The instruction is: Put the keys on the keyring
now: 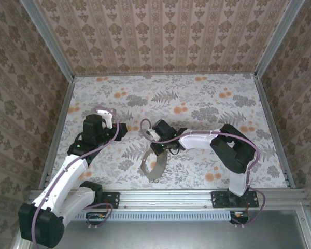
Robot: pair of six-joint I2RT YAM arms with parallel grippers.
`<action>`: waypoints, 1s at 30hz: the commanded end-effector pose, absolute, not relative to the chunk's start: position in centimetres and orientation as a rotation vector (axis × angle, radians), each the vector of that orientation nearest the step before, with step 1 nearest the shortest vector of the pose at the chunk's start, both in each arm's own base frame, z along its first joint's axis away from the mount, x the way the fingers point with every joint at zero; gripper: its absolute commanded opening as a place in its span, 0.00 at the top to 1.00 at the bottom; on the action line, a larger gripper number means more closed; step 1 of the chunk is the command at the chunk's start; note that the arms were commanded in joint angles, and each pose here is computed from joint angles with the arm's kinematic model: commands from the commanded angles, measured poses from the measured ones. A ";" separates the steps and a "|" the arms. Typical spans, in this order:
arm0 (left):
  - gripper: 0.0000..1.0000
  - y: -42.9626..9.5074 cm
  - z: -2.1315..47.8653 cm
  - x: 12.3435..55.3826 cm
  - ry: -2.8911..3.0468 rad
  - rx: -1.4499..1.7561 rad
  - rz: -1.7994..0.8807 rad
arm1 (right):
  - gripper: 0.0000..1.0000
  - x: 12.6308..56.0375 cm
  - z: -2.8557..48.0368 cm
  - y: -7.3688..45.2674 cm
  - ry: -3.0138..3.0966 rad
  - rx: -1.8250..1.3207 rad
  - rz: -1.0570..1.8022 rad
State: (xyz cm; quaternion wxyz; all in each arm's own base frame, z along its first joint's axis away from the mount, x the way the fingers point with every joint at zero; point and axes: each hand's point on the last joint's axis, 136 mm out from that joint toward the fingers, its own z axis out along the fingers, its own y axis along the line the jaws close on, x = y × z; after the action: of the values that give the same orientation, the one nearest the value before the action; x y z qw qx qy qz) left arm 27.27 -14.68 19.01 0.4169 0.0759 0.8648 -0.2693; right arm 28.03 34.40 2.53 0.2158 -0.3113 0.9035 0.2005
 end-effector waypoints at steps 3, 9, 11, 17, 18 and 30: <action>0.68 -14.9 20.1 27.2 2.125 0.219 -0.703 | 1.00 27.7 2.9 33.8 2.487 -0.881 0.522; 0.68 -18.3 22.8 24.9 2.020 0.389 -0.931 | 1.00 24.0 11.1 35.3 2.058 -1.066 0.838; 0.68 -20.7 25.0 22.7 1.907 0.509 -1.073 | 1.00 22.0 15.0 35.0 1.894 -1.118 0.944; 0.66 -25.0 28.6 14.4 1.674 0.846 -1.258 | 1.00 17.6 25.1 33.4 1.585 -1.202 1.238; 0.67 -25.1 28.9 13.8 1.666 0.868 -1.266 | 1.00 17.2 26.3 33.2 1.543 -1.206 1.273; 0.73 -26.9 32.4 11.7 1.568 1.045 -1.342 | 1.00 15.9 33.1 31.6 1.286 -1.168 1.401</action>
State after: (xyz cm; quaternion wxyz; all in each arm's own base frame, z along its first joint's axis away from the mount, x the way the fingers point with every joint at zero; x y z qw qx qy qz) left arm 12.65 -26.65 31.05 0.3997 0.3834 0.6473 -0.5237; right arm 17.18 32.21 29.62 0.4132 -0.4592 0.5742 0.5373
